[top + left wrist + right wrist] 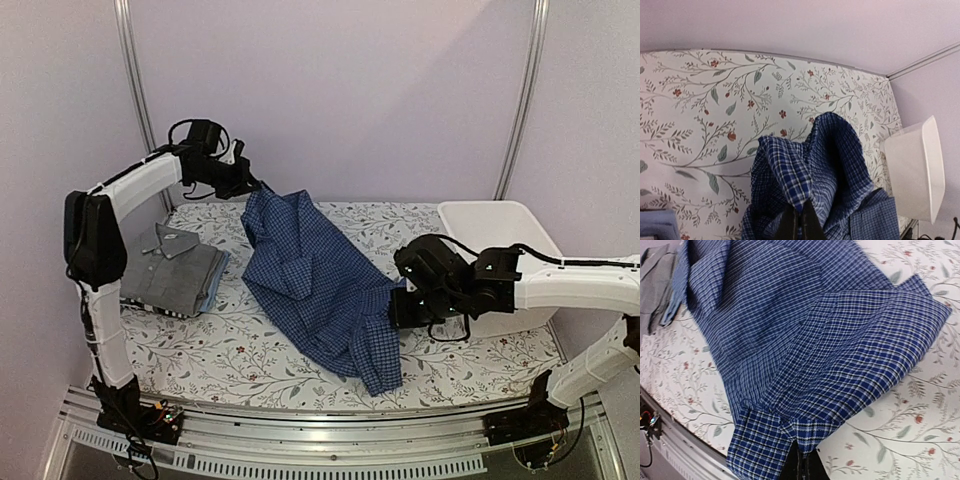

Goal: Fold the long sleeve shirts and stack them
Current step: Flatten out the square-folded shirt at the center of the board.

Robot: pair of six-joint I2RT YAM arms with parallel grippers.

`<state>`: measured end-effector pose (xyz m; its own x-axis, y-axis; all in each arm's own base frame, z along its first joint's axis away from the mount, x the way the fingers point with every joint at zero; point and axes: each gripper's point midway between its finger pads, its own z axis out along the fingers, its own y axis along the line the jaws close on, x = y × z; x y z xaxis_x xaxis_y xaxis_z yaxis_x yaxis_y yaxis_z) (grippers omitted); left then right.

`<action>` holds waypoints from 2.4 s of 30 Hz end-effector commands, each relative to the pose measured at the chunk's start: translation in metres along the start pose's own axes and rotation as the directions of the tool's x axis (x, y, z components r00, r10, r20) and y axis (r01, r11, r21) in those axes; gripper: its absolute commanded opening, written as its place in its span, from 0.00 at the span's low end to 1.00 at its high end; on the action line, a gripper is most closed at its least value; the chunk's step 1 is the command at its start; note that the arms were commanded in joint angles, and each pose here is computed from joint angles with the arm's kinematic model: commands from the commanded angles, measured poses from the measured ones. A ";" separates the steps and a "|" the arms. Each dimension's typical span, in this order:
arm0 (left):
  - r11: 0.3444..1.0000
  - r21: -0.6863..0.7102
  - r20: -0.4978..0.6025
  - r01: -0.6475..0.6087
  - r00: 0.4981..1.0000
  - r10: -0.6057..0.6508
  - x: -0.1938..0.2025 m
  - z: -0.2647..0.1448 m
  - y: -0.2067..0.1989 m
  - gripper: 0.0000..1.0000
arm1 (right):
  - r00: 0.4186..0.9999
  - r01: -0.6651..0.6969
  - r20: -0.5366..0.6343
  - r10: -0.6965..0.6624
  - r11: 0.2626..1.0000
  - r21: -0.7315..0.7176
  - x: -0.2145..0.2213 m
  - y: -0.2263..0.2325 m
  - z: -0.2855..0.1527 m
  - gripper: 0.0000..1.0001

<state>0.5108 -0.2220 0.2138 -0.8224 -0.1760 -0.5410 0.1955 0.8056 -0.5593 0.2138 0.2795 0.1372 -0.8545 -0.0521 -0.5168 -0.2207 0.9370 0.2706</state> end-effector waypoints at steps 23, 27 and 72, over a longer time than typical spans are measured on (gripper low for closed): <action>0.996 -0.012 -0.122 -0.084 0.989 0.082 0.060 0.028 -0.022 0.64 | 0.985 0.160 0.079 -0.154 0.984 -0.075 -0.087 0.070 0.101 0.62; 0.999 -0.007 -0.192 -0.043 0.981 0.041 0.118 0.022 -0.011 0.62 | 0.974 0.225 0.061 -0.220 0.968 -0.109 -0.104 0.068 0.137 0.65; 0.993 -0.065 -0.383 -0.103 0.921 0.071 0.206 0.098 0.002 0.18 | 0.955 0.231 -0.115 -0.274 0.928 -0.294 0.089 0.028 0.073 0.07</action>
<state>0.3997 -0.3014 0.0304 -0.9586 0.0540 -0.2795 0.1913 0.8492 -0.4921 0.1705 0.3284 0.0332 -0.7849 -0.4126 -0.4623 -0.5879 0.7314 0.3454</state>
